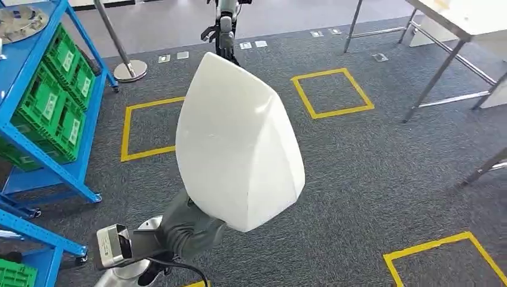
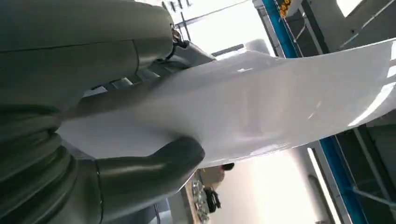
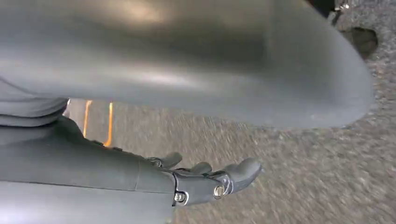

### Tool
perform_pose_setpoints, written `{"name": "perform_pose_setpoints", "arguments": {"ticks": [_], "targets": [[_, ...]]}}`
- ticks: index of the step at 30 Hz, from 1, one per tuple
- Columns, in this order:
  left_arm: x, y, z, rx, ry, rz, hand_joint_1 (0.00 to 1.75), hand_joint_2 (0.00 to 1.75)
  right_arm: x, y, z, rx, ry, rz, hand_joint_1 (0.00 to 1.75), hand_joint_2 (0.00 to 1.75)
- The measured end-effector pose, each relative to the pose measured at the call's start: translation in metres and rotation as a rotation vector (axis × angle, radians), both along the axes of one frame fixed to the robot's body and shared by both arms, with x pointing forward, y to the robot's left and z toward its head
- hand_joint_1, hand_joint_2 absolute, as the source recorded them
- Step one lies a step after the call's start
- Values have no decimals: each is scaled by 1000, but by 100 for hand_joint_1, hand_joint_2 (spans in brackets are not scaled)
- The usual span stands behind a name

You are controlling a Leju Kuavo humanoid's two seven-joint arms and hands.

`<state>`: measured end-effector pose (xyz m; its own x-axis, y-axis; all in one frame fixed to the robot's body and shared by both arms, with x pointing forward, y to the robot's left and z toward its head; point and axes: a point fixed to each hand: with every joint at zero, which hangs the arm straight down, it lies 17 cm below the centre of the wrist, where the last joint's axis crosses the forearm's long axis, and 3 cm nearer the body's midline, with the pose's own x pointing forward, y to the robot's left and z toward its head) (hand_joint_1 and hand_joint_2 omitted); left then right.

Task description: Take the parts from the cabinet and place them on the table.

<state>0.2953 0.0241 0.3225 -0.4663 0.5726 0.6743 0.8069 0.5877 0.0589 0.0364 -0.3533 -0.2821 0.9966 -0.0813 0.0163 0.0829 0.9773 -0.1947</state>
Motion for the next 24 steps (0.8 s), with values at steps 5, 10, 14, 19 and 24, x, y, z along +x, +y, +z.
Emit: {"name": "perform_pose_setpoints", "arguments": {"ticks": [5,10,14,19,24], "targets": [[1,0,5,-4,-9,-9,175,175,-1,3,0,2,-3,-12,0,0],[2,1,6,-6,-11,-7,175,175,0,6,-1,7,-9,-19,0,0],[3,1,3,-2,-4,-5,175,175,-5,8,-1,13,4,-23,0,0],[2,1,3,-3,-5,-6,175,175,-3,9,-1,13,2,-30,0,0],[1,2,2,-1,-7,-6,175,175,-5,9,-1,12,3,-32,0,0]]}}
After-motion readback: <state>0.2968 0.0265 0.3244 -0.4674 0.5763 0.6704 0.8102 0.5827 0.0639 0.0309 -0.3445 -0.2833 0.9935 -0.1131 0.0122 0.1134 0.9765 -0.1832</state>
